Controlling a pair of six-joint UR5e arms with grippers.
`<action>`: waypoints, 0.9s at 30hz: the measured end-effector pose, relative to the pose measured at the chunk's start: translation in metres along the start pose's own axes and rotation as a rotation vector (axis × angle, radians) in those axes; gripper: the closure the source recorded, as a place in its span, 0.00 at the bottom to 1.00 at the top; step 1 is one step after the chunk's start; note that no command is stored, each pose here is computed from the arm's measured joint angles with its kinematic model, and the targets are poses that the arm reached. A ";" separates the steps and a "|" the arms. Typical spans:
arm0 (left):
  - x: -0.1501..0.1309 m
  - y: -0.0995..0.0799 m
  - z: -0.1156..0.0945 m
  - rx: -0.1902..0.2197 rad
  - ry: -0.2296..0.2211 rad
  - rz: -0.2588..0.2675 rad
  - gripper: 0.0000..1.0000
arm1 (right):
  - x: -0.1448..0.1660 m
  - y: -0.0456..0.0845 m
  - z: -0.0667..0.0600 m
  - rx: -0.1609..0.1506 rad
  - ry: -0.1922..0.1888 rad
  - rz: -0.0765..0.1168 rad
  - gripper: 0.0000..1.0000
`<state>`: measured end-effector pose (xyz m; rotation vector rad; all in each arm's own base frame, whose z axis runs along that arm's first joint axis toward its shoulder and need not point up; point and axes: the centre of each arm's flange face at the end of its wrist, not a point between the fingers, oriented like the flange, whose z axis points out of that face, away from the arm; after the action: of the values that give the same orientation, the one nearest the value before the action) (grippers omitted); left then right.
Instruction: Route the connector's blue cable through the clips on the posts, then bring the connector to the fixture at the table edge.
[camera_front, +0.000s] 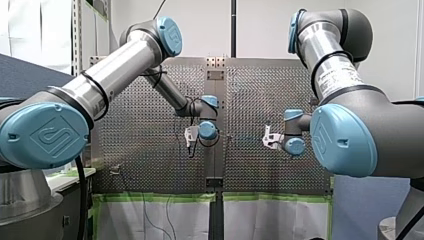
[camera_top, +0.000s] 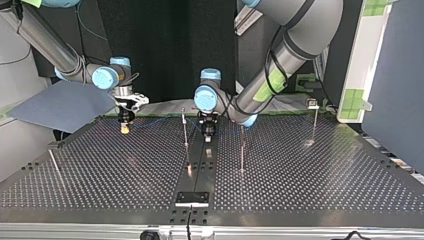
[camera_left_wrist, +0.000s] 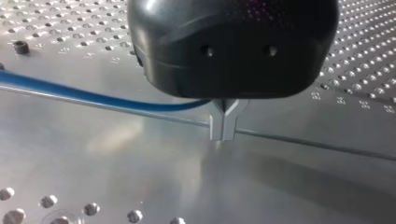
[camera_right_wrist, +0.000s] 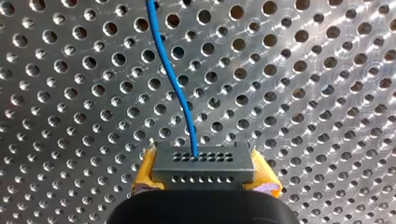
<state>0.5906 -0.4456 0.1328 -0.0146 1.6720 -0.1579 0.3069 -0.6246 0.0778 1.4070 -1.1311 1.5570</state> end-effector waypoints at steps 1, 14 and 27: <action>0.000 0.000 0.000 0.000 0.000 0.000 1.00 | 0.000 0.000 0.000 0.000 0.000 0.000 1.00; 0.002 0.002 -0.001 -0.002 0.014 0.004 0.46 | 0.000 -0.002 0.000 0.006 -0.003 0.003 1.00; 0.009 0.004 -0.018 -0.075 0.084 0.088 0.11 | -0.001 -0.004 -0.001 0.008 -0.009 0.004 1.00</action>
<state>0.5721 -0.4409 0.1252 0.0085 1.7585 -0.0297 0.3102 -0.6221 0.0770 1.4198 -1.1347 1.5611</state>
